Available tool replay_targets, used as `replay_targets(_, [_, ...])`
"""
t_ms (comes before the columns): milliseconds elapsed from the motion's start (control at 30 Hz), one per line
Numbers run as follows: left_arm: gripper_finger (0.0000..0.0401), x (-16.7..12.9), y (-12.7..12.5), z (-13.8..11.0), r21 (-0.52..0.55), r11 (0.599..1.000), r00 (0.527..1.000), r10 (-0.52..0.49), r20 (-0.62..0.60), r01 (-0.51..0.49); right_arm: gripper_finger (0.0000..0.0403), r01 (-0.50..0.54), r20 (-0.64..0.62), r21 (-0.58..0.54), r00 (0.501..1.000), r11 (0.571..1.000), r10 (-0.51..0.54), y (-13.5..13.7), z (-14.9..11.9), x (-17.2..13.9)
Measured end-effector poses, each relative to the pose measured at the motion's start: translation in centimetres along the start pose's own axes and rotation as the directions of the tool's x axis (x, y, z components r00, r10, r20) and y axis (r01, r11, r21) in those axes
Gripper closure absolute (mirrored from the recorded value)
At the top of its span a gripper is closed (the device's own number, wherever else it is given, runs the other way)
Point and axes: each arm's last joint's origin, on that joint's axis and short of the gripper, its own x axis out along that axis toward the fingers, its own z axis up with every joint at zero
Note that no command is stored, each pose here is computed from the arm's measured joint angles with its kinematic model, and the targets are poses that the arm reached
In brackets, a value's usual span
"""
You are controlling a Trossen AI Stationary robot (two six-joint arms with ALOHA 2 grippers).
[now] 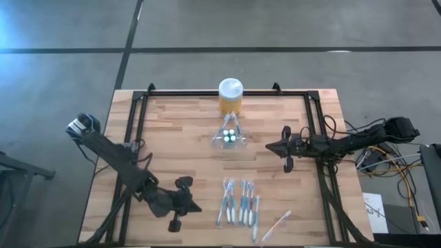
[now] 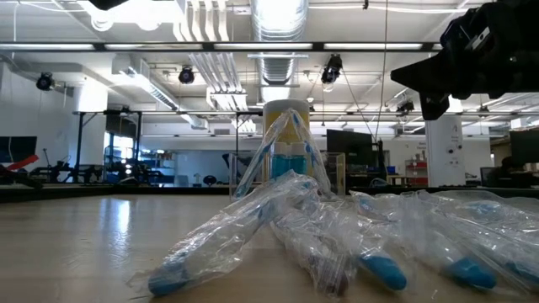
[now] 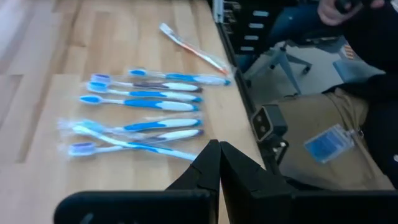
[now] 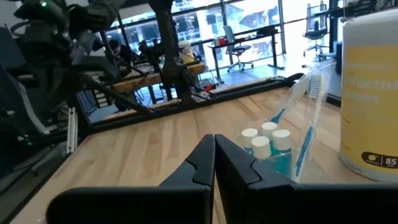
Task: Pick & Place toothbrushing station
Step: Put the blue toothbrush into the left of the transparent organizer
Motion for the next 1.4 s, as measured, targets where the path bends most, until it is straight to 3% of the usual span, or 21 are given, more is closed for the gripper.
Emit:
replay_targets(267, [0.0391, 0.6, -1.9, -0.2, 0.004, 0.998, 0.998, -0.062, 0.010, 0.062, 0.0394, 0.003, -0.008, 0.085, 1.000, 0.996, -0.002, 0.0, -0.1, 0.0])
replay_targets(933, [0.0391, 0.3, -6.3, -3.9, -0.003, 0.989, 0.988, -0.145, -0.049, 0.145, 0.0394, 0.065, -0.024, 0.133, 0.998, 0.989, -0.063, -0.2, -0.4, 0.0])
replay_targets(1200, [0.0391, 0.2, -6.3, -3.9, -0.003, 0.990, 0.989, -0.143, -0.046, 0.143, 0.0394, -0.119, -0.074, 0.137, 0.989, 0.983, 0.130, 0.3, -0.5, 0.0])
replay_targets(1400, [0.0391, 0.5, -5.5, -3.3, -0.044, 0.998, 0.999, -0.046, 0.013, 0.046, 0.0394, 0.015, -0.039, 0.127, 0.999, 0.992, -0.010, -0.1, -0.5, 0.1])
